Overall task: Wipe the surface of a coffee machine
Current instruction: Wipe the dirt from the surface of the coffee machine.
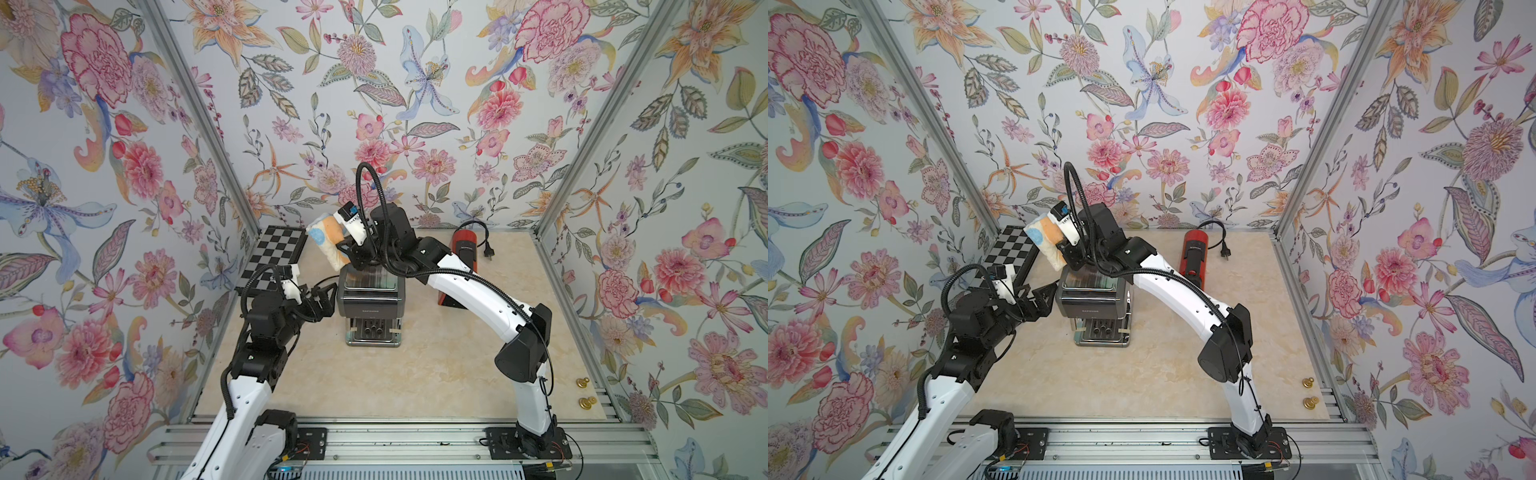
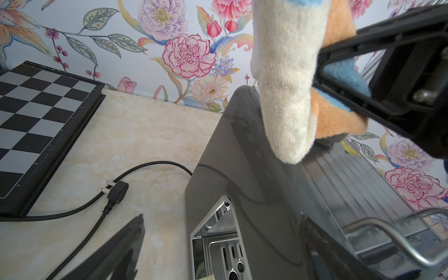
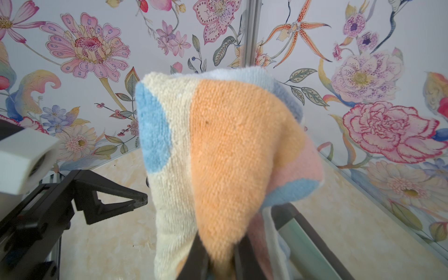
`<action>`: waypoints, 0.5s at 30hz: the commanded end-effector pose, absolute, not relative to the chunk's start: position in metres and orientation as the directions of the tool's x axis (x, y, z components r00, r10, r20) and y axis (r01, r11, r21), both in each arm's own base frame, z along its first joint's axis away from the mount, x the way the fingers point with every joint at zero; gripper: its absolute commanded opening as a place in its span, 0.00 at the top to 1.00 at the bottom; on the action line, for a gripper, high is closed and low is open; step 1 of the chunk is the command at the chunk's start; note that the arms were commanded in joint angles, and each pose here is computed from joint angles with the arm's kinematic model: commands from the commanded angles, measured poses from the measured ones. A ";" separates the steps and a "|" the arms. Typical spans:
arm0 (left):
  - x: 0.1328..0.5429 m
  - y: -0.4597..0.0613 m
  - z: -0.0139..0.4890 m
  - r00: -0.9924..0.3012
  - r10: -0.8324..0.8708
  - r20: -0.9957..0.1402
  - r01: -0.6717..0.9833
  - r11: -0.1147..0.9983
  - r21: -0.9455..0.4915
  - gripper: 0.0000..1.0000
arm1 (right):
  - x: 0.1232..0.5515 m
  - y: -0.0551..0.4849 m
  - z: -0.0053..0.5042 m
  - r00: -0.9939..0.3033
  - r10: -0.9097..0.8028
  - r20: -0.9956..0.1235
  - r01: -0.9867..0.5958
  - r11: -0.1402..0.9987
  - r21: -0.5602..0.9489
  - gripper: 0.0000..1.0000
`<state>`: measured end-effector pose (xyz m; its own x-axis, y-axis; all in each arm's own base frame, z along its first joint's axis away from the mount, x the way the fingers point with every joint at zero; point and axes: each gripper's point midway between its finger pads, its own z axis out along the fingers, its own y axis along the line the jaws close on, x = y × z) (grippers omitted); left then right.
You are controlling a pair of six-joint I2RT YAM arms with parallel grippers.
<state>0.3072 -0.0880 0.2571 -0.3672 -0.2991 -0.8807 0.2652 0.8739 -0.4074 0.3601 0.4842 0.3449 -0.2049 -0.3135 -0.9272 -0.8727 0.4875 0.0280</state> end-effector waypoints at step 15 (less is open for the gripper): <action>0.303 -0.088 0.254 -0.364 -0.291 -0.885 0.274 0.874 -0.401 0.01 | 0.393 0.466 0.384 0.082 -0.500 -0.862 -0.803 0.480 -0.355 1.00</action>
<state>0.3048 -0.0877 0.2603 -0.3562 -0.3000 -0.8850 0.2709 0.8733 -0.4050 0.3794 0.4639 0.4299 0.0518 -0.3293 -0.9428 -0.8323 0.5074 -0.2230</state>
